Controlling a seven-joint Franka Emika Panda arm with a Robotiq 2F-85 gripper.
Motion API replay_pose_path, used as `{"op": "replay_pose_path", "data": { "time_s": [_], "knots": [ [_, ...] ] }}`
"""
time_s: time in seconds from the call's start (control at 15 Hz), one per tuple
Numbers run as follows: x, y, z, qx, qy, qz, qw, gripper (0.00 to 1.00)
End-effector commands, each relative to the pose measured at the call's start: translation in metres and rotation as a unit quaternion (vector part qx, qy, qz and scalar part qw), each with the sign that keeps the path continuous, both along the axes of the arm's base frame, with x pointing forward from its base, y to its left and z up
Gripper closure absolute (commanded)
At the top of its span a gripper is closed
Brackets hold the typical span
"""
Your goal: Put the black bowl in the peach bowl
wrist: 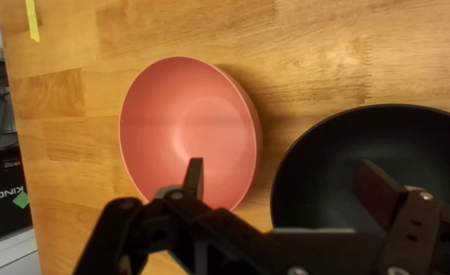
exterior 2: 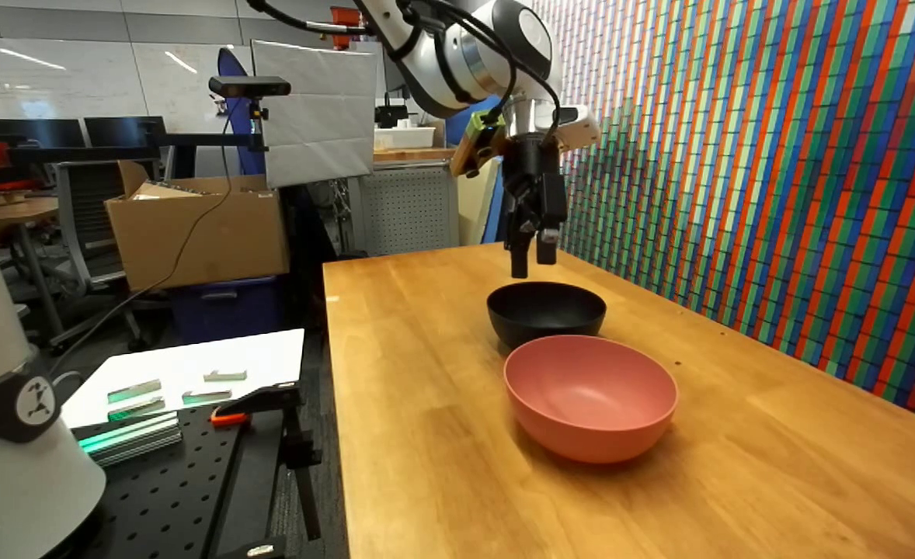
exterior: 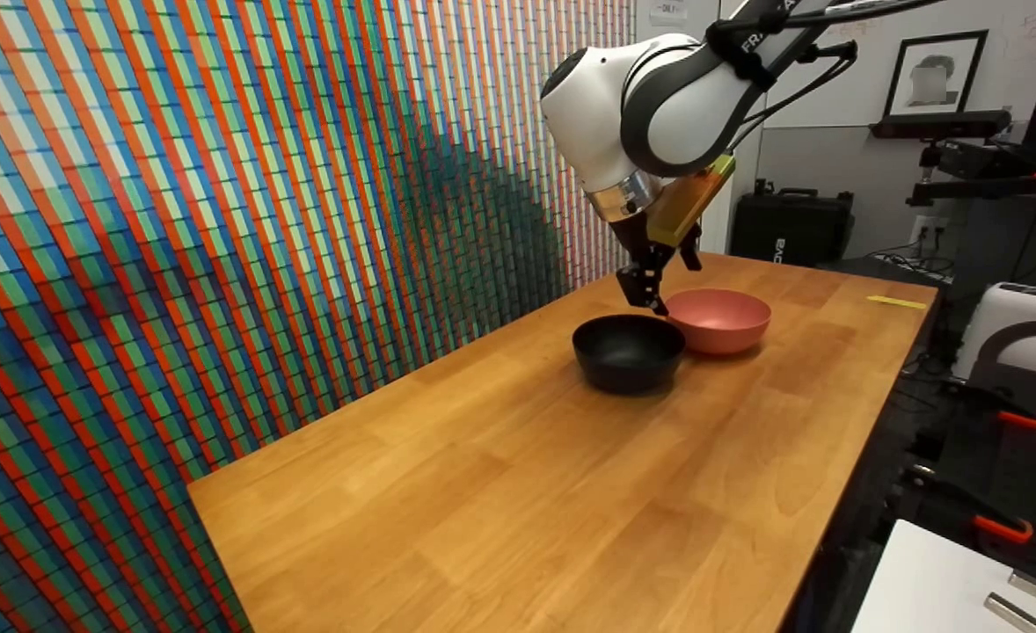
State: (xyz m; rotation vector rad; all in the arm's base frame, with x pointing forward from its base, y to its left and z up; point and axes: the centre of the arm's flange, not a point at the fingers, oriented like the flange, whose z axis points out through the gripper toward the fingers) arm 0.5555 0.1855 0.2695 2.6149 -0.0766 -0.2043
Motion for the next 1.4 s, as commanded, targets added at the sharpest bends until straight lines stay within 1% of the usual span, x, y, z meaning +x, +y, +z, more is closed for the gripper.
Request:
{"op": "replay_pose_path", "data": {
  "time_s": [0.0,0.27,0.4,0.67,0.93,1.33],
  "knots": [
    [0.005,-0.005,-0.025,0.007,-0.041,-0.066,0.9969,0.0],
    [0.013,-0.014,-0.052,0.017,-0.083,-0.125,0.9885,0.0],
    [0.016,-0.015,-0.064,0.017,-0.104,-0.143,0.9841,0.0],
    [0.021,-0.007,-0.074,0.033,-0.14,-0.162,0.9762,0.0],
    [0.022,-0.009,-0.079,0.045,-0.152,-0.181,0.9706,0.0],
    [0.019,-0.028,-0.089,0.036,-0.146,-0.21,0.9661,0.0]
  ]
}}
